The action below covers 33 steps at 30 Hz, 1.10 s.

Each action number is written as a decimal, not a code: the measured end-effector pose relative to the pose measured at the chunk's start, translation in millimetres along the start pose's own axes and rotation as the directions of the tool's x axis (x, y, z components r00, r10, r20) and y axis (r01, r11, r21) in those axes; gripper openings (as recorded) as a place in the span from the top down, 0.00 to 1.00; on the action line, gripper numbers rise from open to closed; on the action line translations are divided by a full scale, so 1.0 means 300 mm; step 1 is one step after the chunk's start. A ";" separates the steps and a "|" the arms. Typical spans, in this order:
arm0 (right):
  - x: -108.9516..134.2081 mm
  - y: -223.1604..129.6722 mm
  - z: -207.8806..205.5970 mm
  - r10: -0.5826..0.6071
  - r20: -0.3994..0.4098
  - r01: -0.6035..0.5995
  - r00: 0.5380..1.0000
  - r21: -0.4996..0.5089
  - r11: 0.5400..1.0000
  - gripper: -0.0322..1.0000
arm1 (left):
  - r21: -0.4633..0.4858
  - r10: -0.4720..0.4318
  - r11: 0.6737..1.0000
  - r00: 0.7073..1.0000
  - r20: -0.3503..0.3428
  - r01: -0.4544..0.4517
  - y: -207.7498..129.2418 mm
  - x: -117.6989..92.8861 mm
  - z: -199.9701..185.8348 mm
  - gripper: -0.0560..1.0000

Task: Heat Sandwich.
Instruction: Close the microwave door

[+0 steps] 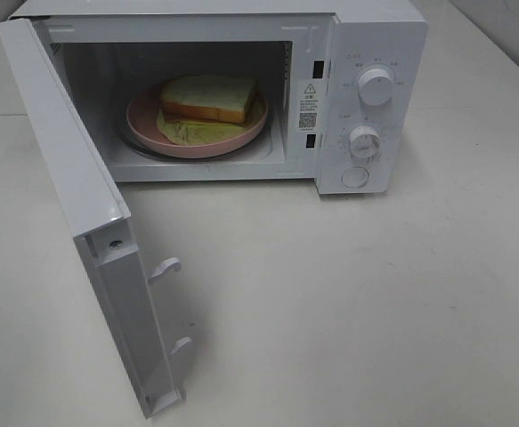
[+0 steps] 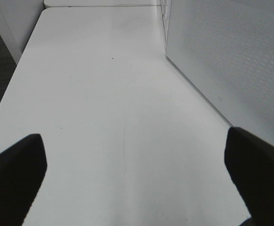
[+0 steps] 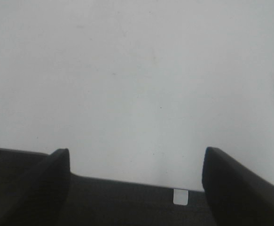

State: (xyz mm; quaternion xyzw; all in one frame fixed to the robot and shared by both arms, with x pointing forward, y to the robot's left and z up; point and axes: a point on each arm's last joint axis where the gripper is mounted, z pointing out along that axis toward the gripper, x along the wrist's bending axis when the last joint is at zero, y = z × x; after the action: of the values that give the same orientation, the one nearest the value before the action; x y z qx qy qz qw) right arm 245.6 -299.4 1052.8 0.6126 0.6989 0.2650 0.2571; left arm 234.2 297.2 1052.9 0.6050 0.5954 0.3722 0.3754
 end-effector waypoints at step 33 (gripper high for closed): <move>-0.008 -0.052 -0.027 0.123 0.171 -0.074 0.977 -0.268 0.961 0.25 | 0.000 0.000 1.000 1.000 0.000 0.000 0.000 0.000 0.000 0.02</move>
State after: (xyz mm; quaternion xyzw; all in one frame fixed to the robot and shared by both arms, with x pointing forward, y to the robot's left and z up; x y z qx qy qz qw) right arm 229.1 -304.0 1048.1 0.6299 0.5994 0.3084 0.3859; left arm 234.2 297.2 1052.9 0.6050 0.5954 0.3722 0.3754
